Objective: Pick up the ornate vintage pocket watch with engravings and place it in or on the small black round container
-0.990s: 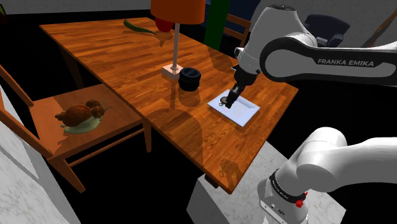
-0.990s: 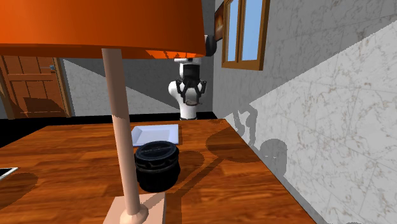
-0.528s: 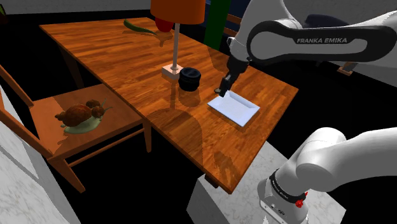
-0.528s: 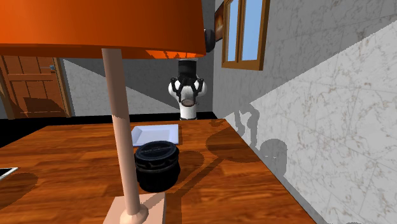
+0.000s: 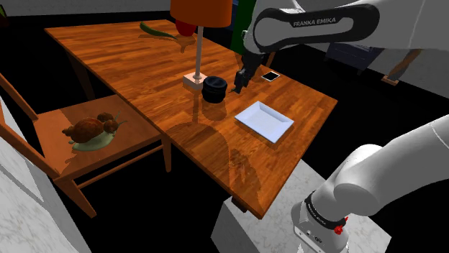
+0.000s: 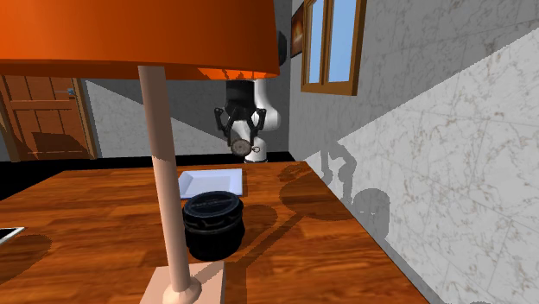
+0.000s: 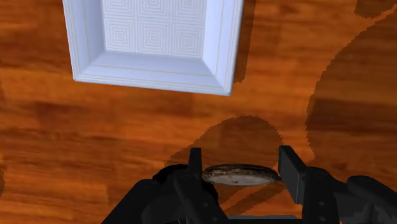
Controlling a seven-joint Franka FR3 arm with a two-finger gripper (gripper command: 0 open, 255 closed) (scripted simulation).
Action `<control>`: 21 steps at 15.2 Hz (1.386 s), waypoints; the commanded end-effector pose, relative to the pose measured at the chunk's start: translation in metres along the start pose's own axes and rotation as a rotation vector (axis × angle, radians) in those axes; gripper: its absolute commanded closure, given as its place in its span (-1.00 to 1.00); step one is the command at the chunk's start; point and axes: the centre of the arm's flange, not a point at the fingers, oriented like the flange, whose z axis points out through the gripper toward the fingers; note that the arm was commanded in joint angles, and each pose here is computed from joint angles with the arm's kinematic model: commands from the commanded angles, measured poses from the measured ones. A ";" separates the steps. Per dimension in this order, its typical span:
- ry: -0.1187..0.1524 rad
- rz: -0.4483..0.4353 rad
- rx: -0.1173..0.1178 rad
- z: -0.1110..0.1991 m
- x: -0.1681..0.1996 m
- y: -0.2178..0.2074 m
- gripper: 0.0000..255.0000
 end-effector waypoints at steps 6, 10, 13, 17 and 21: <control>0.000 0.000 -0.001 0.008 0.078 0.048 1.00; 0.000 0.000 -0.001 0.012 0.123 0.076 1.00; 0.000 0.000 -0.001 0.015 0.151 0.093 1.00; 0.000 0.000 -0.001 0.036 0.149 0.092 1.00; 0.000 0.000 -0.001 0.057 0.147 0.091 1.00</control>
